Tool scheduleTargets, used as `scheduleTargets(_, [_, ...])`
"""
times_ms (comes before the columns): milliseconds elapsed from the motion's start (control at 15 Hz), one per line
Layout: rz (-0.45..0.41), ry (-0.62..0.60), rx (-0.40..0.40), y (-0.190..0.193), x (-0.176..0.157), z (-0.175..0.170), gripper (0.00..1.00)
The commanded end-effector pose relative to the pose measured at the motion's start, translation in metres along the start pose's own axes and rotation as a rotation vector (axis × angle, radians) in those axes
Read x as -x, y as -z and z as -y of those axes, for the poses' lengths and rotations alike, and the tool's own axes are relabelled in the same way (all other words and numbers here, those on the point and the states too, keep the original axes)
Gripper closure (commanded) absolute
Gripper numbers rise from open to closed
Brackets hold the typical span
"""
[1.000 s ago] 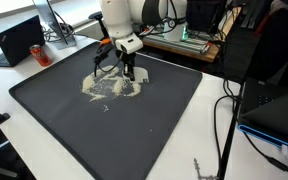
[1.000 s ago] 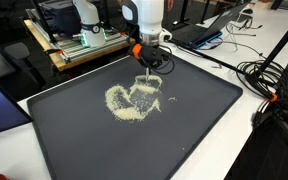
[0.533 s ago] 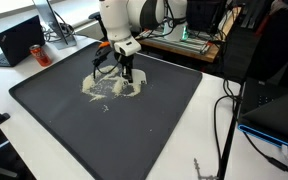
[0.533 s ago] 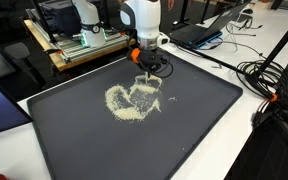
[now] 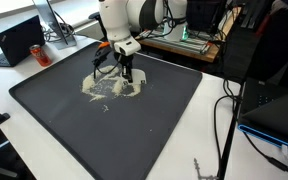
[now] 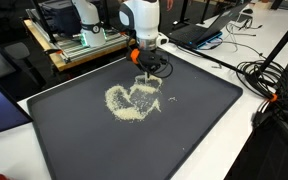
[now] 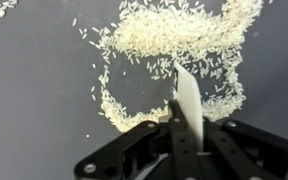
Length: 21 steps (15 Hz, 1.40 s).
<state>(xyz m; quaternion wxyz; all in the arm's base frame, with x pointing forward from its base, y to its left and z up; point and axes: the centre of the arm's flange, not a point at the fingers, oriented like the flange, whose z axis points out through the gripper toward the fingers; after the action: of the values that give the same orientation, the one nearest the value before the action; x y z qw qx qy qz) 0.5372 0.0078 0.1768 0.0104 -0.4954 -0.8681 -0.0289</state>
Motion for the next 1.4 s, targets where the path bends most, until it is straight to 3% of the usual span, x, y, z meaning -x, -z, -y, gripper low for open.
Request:
scheduleTargets(0, [-0.006,0.028,-0.028,-0.007,0.007,0.022,0.99])
scheduleTargets(1333, [-0.012,0.094,-0.122,0.001,0.007,0.112,0.99])
